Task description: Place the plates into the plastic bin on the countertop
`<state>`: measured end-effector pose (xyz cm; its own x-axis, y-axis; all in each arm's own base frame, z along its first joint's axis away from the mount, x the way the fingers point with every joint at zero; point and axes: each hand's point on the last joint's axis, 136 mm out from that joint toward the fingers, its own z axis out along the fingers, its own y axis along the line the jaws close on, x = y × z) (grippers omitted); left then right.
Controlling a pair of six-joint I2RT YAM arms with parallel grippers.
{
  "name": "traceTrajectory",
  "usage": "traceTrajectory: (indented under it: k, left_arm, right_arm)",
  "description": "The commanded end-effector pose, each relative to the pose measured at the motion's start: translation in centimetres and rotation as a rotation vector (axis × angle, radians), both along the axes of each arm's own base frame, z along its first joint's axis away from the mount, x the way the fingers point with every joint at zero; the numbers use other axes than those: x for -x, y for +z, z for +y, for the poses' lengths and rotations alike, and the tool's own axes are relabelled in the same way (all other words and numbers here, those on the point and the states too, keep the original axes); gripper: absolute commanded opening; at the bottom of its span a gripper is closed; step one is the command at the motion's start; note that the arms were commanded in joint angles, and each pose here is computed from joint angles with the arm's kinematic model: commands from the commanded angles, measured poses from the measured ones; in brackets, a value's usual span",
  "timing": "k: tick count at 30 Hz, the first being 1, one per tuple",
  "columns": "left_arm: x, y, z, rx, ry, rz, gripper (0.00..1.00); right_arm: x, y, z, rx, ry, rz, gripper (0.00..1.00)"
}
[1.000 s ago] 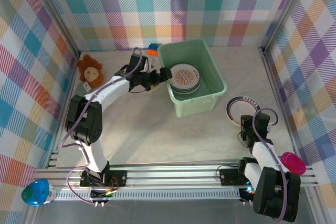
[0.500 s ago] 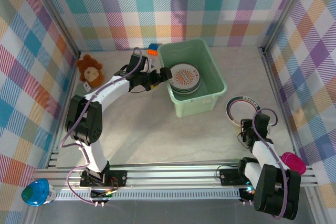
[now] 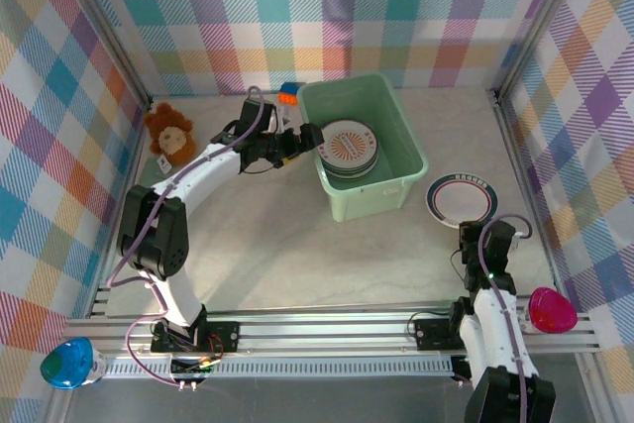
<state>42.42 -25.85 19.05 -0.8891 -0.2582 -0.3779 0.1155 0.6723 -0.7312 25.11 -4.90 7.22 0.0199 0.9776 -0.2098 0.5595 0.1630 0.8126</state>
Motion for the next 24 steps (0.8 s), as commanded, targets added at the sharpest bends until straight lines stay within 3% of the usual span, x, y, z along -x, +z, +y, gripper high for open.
traceTrajectory:
  k: [1,10,17,24]
  left_arm:
    - [0.2,2.1,0.4,0.019,0.0,-0.057,1.0]
    - [0.6,2.0,0.6,0.011,-0.005,-0.071,1.0]
    - [0.2,3.0,0.6,-0.001,-0.024,-0.104,1.0]
    - [-0.2,4.8,0.5,0.002,-0.022,-0.135,1.0]
  right_arm:
    - [0.0,0.9,0.0,0.016,0.0,-0.047,0.0]
    - [0.0,4.1,0.7,0.03,0.049,-0.115,0.0]
    - [-0.4,13.0,-0.8,0.21,0.032,-0.21,0.0]
    - [-4.7,21.5,0.3,0.288,0.17,-0.334,0.0]
